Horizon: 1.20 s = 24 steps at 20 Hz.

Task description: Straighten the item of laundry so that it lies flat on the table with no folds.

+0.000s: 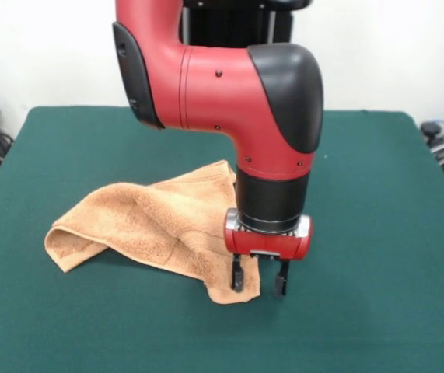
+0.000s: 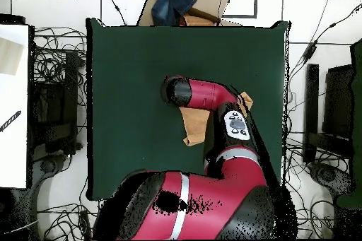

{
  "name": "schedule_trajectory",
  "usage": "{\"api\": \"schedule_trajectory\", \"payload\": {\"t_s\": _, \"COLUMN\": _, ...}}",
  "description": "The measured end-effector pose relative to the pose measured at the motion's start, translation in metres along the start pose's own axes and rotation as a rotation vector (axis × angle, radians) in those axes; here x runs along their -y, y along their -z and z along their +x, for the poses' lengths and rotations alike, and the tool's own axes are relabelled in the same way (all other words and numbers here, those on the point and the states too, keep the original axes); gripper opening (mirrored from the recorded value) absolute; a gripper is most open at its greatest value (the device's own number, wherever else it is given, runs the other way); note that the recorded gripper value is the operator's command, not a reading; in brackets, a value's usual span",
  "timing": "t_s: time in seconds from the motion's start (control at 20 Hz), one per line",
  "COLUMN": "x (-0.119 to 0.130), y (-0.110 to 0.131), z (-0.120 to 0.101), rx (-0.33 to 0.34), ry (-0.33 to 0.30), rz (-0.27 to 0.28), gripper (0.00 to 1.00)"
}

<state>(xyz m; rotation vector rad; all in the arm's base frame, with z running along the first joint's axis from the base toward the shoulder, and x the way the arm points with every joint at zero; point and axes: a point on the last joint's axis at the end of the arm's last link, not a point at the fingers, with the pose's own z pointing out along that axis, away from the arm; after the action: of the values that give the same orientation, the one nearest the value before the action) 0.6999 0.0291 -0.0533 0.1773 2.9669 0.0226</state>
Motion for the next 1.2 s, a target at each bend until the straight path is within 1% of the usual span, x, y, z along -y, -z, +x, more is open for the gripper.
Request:
{"api": "schedule_trajectory", "payload": {"t_s": 0.25, "x": 0.004, "y": 0.0, "z": -0.002, "rx": 0.012, "ry": -0.006, "rz": 0.0, "gripper": 1.0}}
{"api": "schedule_trajectory", "payload": {"t_s": 0.3, "x": 0.005, "y": 0.0, "z": -0.003, "rx": 0.015, "ry": -0.008, "rz": 0.0, "gripper": 0.0}}
{"api": "schedule_trajectory", "payload": {"t_s": 0.55, "x": 0.018, "y": -0.001, "z": -0.01, "rx": 0.07, "ry": -0.027, "rz": 0.003, "gripper": 0.0}}
{"api": "schedule_trajectory", "payload": {"t_s": 0.8, "x": 0.026, "y": -0.003, "z": -0.013, "rx": 0.102, "ry": -0.038, "rz": 0.006, "gripper": 0.0}}
{"api": "schedule_trajectory", "payload": {"t_s": 1.2, "x": 0.026, "y": -0.002, "z": -0.012, "rx": 0.102, "ry": -0.039, "rz": 0.004, "gripper": 0.0}}
